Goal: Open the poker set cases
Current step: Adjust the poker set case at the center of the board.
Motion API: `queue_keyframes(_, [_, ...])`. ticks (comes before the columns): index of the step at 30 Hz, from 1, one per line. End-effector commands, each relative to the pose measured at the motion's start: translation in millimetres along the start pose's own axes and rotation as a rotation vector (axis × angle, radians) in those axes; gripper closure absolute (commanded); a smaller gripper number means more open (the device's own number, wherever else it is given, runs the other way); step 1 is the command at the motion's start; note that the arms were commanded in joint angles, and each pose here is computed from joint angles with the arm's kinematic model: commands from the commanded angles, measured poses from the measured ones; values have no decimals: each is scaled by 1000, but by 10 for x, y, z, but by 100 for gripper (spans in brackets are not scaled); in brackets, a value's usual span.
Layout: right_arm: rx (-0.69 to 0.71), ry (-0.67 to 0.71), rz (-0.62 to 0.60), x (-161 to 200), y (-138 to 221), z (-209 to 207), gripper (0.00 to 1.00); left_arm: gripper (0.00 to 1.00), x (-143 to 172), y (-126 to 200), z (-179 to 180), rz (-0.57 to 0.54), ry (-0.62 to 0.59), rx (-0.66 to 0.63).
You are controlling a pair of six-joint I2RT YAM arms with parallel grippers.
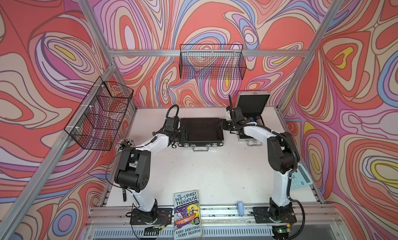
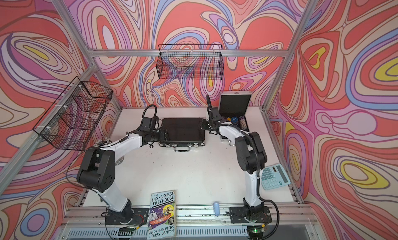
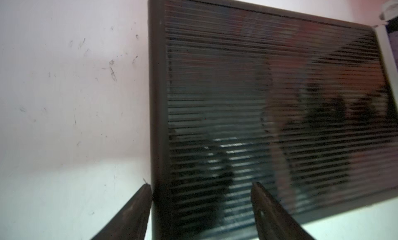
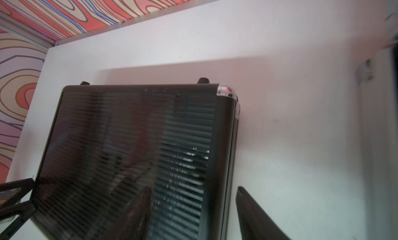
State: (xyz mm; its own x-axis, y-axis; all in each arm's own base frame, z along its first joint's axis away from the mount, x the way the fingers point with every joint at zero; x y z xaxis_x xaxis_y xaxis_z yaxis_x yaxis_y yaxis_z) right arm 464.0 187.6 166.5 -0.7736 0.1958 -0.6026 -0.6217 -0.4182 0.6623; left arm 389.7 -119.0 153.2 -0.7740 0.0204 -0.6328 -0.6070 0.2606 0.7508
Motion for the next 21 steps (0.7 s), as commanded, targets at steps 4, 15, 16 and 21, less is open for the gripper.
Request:
queue_keyframes(4, [-24, 81, -30, 378, 426, 289, 35, 27, 29, 424, -309, -25, -196, -47])
queue_keyframes(15, [-276, -37, 59, 1413, 353, 717, 35, 27, 291, 788, -495, -2, -315, -13])
queue_keyframes(16, [-282, -41, 69, 1493, 294, 725, 35, 27, 318, 801, -486, -7, -316, -12])
queue_keyframes(21, [-284, -104, 87, 1669, 27, 660, 34, 27, 404, 688, -487, -39, -250, 18])
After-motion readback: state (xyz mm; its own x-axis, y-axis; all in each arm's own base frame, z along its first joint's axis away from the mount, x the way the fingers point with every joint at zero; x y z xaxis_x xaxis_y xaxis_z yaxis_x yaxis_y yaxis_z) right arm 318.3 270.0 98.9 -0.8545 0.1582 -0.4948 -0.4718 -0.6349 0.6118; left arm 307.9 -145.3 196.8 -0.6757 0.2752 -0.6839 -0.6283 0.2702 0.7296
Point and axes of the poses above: each gripper's point midway between its finger pads, its own y axis back along the fingers, its own z axis along the line the jaws close on, x = y × z, the point moved 6 cm from there along y, back along the fingers, and after that the axes turned 6 degrees about -y, right-handed, at the moved point
